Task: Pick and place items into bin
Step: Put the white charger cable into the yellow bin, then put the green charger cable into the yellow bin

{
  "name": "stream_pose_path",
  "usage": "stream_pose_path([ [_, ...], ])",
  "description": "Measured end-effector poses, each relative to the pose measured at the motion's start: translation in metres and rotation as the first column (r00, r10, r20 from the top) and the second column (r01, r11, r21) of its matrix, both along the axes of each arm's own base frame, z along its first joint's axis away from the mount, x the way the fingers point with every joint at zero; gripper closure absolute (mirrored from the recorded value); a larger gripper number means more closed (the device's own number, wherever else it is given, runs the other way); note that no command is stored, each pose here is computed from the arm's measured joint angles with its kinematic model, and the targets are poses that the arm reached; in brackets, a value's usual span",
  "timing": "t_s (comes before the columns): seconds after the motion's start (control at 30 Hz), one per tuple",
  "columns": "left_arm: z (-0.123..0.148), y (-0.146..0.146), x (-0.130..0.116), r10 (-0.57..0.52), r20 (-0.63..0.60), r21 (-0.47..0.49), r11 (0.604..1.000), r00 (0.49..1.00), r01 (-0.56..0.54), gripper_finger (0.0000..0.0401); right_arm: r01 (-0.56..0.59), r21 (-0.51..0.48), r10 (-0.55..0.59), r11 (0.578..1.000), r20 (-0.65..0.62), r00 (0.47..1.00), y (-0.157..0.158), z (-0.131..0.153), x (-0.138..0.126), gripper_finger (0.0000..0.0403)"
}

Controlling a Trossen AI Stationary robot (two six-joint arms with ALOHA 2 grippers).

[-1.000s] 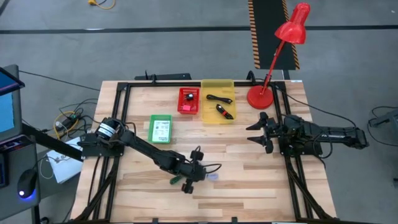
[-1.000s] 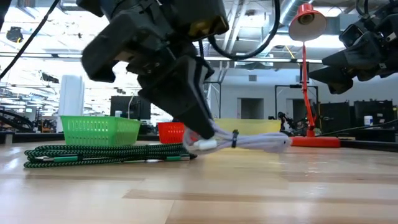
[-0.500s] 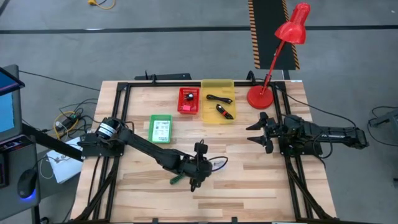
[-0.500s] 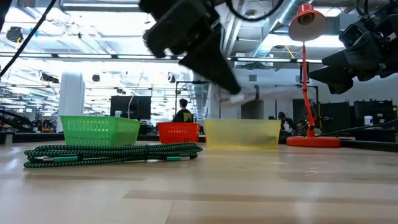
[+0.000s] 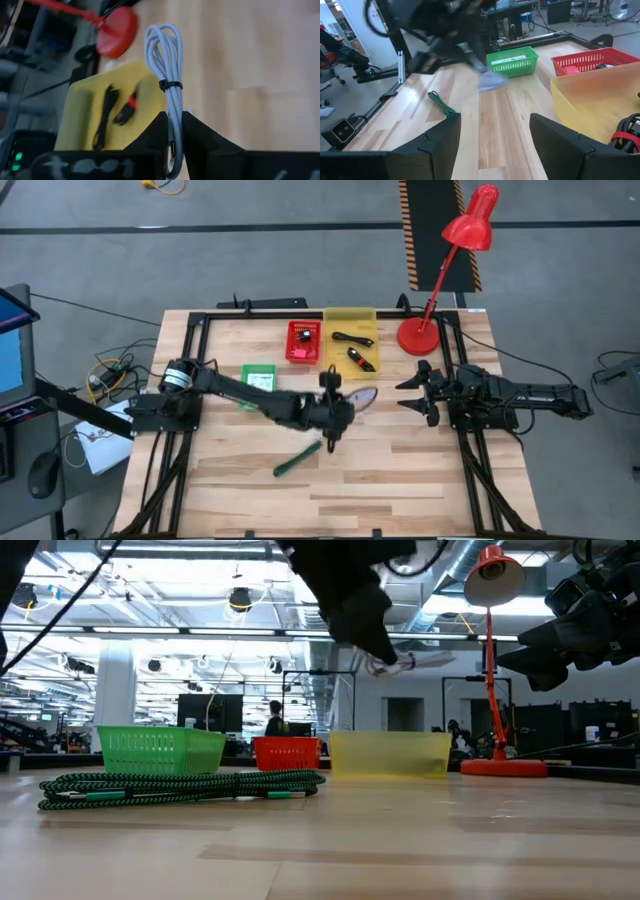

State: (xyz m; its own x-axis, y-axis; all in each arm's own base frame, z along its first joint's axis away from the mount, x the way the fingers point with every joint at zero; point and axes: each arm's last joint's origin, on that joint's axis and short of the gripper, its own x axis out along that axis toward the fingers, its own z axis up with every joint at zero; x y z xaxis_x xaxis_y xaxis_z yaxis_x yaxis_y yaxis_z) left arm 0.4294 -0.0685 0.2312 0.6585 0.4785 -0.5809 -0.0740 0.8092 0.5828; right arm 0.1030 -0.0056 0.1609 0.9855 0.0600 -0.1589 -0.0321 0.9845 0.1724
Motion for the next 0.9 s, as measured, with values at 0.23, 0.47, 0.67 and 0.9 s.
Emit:
stream_pose_path([
  [0.23,0.001,0.072,0.006,0.171,0.015,-0.005,0.985,0.985,-0.171,0.0383,0.0,0.0,0.0,1.0,0.0,1.0,0.0,0.0,0.0,0.0171],
  [0.47,0.01,0.145,0.009,0.318,0.153,-0.066,0.948,0.936,-0.311,0.0363,0.0,0.0,0.0,1.0,0.0,1.0,0.0,0.0,0.0,0.0171],
  [0.67,0.014,0.178,0.005,0.387,0.228,-0.173,0.919,0.893,-0.354,0.0329,0.0,0.0,0.0,1.0,0.0,1.0,0.0,0.0,0.0,0.0171],
  [0.9,0.01,0.173,0.004,0.376,0.192,-0.232,0.915,0.906,-0.331,0.0297,0.0,0.0,0.0,1.0,0.0,1.0,0.0,0.0,0.0,0.0171],
])
